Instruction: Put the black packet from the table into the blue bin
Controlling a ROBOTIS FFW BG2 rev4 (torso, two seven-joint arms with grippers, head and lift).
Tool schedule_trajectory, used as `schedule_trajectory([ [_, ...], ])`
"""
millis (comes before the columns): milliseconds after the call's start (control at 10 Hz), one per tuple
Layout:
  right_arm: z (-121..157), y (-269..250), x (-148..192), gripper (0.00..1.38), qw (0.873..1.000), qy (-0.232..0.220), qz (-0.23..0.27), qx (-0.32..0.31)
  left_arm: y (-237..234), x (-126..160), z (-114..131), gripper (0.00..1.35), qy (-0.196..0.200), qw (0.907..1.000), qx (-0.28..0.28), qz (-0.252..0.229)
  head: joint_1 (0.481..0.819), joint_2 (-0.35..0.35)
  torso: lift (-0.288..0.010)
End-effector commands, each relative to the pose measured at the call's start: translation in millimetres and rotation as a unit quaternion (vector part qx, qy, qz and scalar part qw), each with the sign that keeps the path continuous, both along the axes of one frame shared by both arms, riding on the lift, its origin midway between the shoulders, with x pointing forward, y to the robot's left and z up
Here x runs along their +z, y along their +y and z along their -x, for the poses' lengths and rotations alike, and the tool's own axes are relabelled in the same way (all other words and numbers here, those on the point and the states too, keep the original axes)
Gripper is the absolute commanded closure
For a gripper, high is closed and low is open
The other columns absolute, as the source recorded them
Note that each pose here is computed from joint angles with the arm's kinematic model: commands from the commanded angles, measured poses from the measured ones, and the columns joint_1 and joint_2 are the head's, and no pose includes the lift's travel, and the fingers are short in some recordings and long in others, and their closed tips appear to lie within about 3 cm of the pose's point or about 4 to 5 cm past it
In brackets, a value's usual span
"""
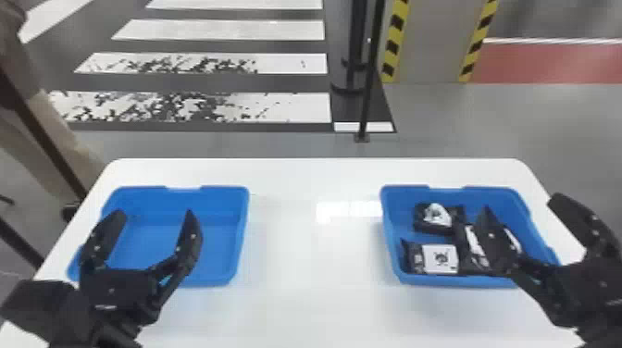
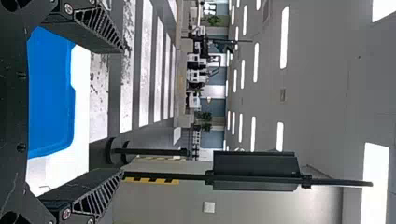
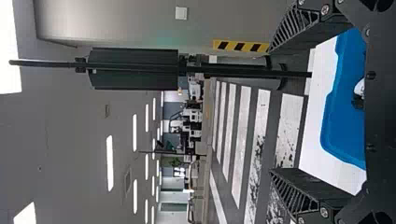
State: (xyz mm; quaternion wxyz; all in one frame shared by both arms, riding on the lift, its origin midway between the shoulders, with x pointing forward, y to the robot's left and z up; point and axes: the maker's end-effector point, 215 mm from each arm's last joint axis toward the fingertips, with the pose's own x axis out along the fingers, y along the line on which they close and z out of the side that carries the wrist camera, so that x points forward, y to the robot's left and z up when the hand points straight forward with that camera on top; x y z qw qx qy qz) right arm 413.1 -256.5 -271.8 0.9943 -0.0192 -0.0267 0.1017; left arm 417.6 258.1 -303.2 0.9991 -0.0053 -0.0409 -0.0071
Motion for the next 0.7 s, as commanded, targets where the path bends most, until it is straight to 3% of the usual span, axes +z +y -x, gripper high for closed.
schedule_trajectory([
  [0, 0.5, -2.9, -4.0, 0.13, 1.000, 0.004, -0.001, -0.003, -1.6, 1.0, -0.8, 0.12, -0.001, 1.0000, -0.002, -0.001, 0.695, 0.003, -0.110],
  [600, 1.4, -4.7, -9.7, 0.13, 1.000, 0.010, -0.006, -0.004, -0.6, 2.3, 0.2, 0.12, -0.004, 1.0000, -0.001, -0.001, 0.695, -0.005, -0.110],
])
